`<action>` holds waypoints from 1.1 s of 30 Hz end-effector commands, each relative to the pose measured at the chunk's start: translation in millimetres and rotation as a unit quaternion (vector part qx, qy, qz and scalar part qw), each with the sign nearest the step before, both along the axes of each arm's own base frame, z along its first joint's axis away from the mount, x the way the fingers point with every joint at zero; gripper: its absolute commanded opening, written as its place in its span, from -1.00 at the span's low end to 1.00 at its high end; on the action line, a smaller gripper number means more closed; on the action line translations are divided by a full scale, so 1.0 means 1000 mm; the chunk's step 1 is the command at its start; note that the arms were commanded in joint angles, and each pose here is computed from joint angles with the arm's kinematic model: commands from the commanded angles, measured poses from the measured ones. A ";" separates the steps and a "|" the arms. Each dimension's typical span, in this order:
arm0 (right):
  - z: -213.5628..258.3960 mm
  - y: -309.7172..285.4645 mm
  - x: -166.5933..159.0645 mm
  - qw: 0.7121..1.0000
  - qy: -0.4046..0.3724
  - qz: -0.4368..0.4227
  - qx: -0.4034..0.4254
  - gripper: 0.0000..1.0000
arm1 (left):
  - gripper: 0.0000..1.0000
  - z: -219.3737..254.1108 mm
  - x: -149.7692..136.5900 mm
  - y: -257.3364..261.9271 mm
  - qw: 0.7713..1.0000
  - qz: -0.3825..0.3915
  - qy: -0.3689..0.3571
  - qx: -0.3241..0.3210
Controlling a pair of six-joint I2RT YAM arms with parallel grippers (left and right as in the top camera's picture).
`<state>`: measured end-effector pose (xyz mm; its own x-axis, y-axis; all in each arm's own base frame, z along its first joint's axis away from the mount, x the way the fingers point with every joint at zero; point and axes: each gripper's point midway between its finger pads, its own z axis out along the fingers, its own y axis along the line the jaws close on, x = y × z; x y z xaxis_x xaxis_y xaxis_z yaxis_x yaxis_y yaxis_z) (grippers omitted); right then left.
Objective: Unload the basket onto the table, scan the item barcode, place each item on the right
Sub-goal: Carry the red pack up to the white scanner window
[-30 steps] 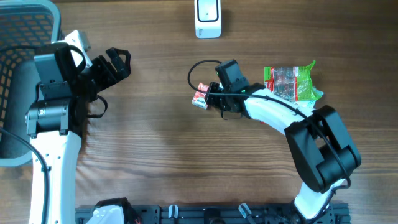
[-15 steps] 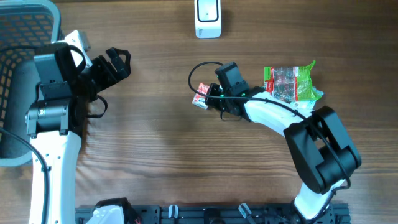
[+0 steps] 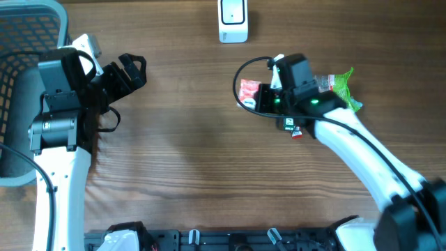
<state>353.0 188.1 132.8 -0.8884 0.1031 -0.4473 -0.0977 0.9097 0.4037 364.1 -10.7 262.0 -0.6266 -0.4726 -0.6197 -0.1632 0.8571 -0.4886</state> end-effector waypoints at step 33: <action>0.149 0.050 0.215 0.701 -0.273 0.166 -0.637 -0.91 | 1.00 0.000 0.001 -0.001 1.000 -0.009 -0.002 0.003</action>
<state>550.5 235.6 301.2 -0.4464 -0.7577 -0.4761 -0.1709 0.5944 -0.7858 364.0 -11.1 261.6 -0.6284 -0.4724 -0.6180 -0.1621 0.8565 -0.4900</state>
